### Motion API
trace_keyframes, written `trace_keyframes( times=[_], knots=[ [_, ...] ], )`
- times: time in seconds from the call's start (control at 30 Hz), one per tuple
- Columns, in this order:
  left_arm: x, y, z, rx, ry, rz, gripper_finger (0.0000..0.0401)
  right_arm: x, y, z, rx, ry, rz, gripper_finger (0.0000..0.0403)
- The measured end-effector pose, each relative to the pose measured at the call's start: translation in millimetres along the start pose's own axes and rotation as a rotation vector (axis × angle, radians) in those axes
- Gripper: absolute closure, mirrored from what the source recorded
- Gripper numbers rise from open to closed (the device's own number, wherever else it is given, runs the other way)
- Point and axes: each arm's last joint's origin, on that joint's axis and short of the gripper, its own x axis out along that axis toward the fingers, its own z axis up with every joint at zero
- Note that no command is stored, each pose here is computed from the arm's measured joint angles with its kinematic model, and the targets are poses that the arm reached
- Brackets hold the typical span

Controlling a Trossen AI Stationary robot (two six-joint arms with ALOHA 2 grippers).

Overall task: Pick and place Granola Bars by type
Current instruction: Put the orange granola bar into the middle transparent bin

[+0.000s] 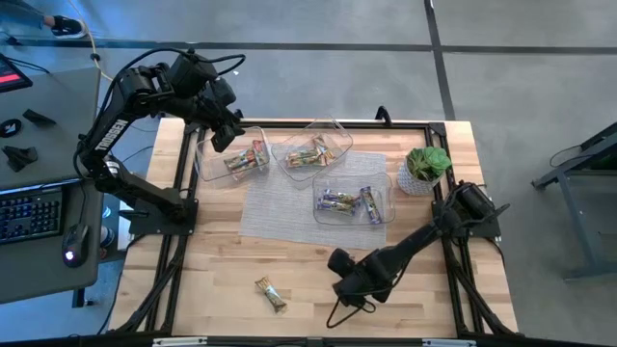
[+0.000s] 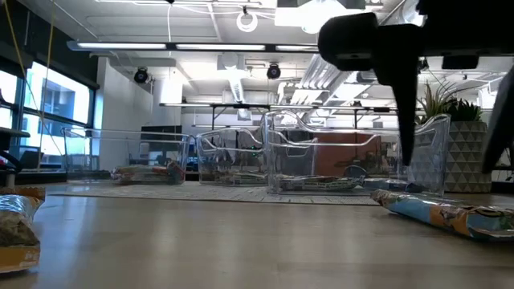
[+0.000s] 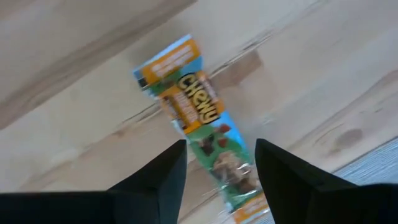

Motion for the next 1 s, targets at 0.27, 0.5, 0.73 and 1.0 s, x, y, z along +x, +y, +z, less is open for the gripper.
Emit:
trace_keyframes(
  times=[0.27, 0.5, 0.73, 1.0],
  knots=[
    [0.0, 0.0, -1.5, 0.001, 0.015, 0.0, 0.0211, 25.5, -2.2, -0.2, -0.093, 0.036, 0.054, 0.0226],
    [0.0, 0.0, -1.5, 0.001, 0.016, 0.001, 0.0211, 30.7, -14.4, -6.3, -0.096, 0.052, 0.043, 0.0228],
    [0.0, 0.0, -1.6, 0.003, 0.017, 0.0, 0.0211, 44.9, -25.1, -8.6, -0.055, -0.006, 0.133, 0.0276],
    [-0.1, 0.1, -3.6, 0.009, 0.037, 0.0, 0.0211, 38.9, -39.7, -8.6, 0.02, -0.038, 0.066, 0.031]
  ],
)
